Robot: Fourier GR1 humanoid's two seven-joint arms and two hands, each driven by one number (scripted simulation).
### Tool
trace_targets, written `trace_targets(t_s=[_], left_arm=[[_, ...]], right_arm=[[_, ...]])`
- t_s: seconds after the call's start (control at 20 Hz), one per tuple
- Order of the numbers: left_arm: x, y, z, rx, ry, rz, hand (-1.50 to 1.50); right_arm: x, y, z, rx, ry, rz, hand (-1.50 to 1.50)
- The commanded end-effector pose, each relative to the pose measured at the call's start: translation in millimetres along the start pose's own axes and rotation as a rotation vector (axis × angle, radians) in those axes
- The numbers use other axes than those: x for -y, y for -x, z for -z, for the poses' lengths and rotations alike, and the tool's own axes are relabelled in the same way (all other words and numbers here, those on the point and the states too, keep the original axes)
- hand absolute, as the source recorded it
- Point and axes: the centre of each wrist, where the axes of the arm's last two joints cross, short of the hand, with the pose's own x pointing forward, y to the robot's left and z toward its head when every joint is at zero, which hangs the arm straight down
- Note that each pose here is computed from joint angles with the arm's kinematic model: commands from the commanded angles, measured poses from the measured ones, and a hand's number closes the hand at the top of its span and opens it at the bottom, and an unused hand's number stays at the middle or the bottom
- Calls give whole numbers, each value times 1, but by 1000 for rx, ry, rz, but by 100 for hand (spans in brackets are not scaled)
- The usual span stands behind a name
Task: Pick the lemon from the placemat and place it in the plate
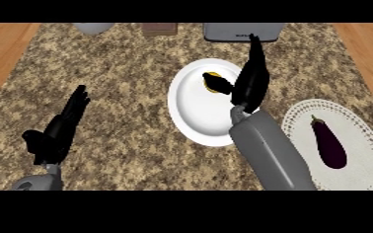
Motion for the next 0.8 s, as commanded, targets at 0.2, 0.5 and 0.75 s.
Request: trace_targets(t_s=[0.2,0.5,0.75], left_arm=[[4,-1,-5,-8,4,-22,0],[-2,1,-2,6,-11,-20,0],[0,3,-1,-23,-15,11,0]], right_arm=[[58,40,-16,-61,106,313,-150],[130,99,-57,-30,51,316,-150],[168,134,-39,57,-4,315,-150]])
